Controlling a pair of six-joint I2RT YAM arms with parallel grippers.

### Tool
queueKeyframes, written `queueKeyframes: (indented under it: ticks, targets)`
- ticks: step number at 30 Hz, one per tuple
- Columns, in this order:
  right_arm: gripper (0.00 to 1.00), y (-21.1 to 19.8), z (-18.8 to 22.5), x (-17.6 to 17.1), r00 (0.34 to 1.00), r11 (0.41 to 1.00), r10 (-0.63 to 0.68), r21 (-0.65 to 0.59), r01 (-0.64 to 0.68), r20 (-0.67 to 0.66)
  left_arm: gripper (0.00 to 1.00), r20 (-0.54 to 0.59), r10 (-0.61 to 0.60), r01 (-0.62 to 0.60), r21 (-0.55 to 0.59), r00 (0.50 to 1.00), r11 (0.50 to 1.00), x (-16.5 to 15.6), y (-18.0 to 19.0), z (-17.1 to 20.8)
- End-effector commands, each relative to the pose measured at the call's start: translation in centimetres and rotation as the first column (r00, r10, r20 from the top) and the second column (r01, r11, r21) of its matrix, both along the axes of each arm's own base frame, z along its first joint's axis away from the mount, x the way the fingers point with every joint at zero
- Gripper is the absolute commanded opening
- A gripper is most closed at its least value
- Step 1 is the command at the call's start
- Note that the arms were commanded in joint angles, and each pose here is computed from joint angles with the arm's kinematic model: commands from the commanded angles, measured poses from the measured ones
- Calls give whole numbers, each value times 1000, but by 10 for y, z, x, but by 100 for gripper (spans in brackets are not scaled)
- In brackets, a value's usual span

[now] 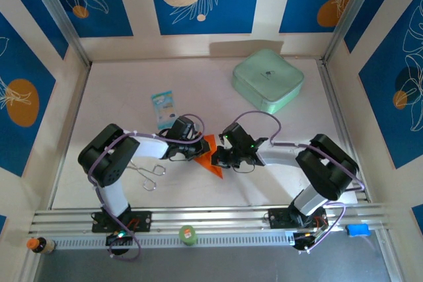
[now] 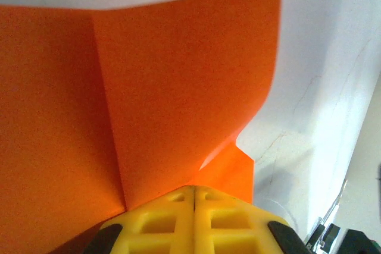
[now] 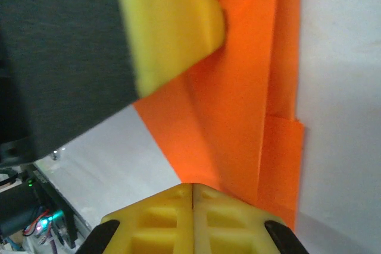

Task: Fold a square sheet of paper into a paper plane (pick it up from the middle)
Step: Fourth fold the wing at the center of the table.

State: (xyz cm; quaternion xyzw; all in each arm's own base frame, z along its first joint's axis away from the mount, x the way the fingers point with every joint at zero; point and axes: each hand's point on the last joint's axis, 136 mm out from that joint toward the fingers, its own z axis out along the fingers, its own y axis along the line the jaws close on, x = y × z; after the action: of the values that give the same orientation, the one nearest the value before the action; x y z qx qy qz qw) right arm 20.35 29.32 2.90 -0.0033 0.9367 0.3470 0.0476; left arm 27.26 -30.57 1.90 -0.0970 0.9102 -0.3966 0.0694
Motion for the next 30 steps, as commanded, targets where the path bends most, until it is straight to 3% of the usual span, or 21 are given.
queueKeyframes:
  ticks: [1, 15, 23, 30]
  targets:
    - [6, -3, -3, -1, 1000, 1000, -2, -23, 2, -11, 2, -71, 31, -24, 99, 997, 995, -13, 20, -30]
    - [6, -30, -40, -30, 992, 997, -58, -65, 51, -114, 3, -42, 13, -9, 97, 999, 995, -9, 18, -20]
    - [1, -36, -45, -35, 988, 995, -81, -66, 73, -128, 10, 64, -38, 33, 69, 997, 997, -1, 11, 22]
    - [0, -37, -47, -35, 987, 994, -91, -68, 83, -134, 4, 46, -72, 69, 53, 996, 996, -19, 3, 27]
